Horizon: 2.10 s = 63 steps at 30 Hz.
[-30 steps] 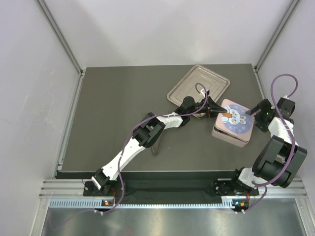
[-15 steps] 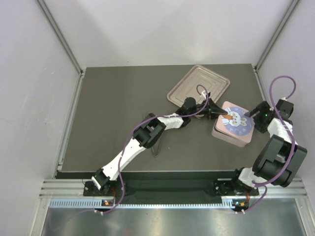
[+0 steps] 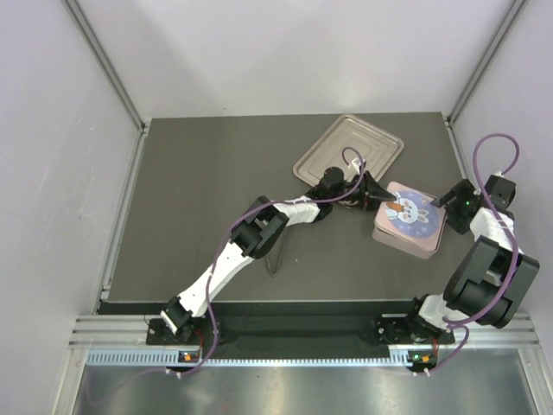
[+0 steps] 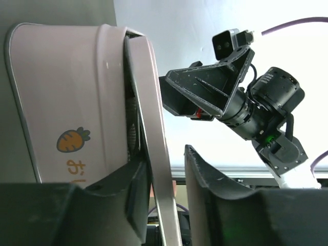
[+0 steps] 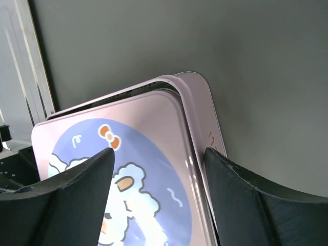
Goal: Pack the chocolate
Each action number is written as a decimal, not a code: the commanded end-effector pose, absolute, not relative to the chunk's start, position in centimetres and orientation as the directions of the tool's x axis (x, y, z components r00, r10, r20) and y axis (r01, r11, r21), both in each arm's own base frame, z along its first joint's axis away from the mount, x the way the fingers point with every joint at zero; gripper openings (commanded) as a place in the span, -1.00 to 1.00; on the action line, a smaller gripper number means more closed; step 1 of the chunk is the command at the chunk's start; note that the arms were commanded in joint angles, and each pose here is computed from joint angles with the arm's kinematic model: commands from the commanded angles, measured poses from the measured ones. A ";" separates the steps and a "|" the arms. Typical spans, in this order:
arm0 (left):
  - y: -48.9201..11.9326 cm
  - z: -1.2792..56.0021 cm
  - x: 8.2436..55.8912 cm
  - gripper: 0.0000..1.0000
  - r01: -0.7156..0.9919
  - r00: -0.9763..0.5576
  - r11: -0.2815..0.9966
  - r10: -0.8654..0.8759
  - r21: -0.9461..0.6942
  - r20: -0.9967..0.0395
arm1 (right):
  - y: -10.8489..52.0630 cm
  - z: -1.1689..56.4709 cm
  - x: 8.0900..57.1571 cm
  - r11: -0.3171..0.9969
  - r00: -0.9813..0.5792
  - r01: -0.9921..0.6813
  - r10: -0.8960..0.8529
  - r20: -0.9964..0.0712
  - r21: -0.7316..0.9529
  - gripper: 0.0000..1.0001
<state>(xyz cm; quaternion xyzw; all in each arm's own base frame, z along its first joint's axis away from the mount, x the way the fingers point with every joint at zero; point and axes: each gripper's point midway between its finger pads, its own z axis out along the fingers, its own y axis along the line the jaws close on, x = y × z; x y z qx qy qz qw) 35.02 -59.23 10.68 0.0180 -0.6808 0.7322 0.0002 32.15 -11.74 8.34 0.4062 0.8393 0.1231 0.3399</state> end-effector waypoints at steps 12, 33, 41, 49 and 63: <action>-58.9 12.8 34.5 0.13 0.116 -0.993 0.030 0.001 -0.993 -0.116 | -12.7 8.2 32.1 0.651 -0.429 0.603 0.752 -0.501 0.461 0.37; -56.4 9.9 35.2 0.22 0.222 -0.973 0.333 0.015 -0.917 -0.230 | -13.1 8.8 32.3 0.657 -0.420 0.600 0.744 -0.519 0.456 0.35; -55.3 10.0 35.9 0.12 0.274 -0.957 0.413 0.026 -0.868 -0.289 | -13.1 9.4 32.6 0.661 -0.415 0.593 0.741 -0.529 0.460 0.34; -54.5 9.0 35.9 0.01 0.307 -0.945 0.473 0.051 -0.826 -0.322 | -13.1 9.4 32.5 0.661 -0.413 0.594 0.740 -0.531 0.459 0.33; -56.7 10.4 35.3 -0.36 0.304 -0.950 0.350 0.044 -0.886 -0.309 | -13.3 10.3 32.5 0.666 -0.396 0.588 0.732 -0.555 0.459 0.31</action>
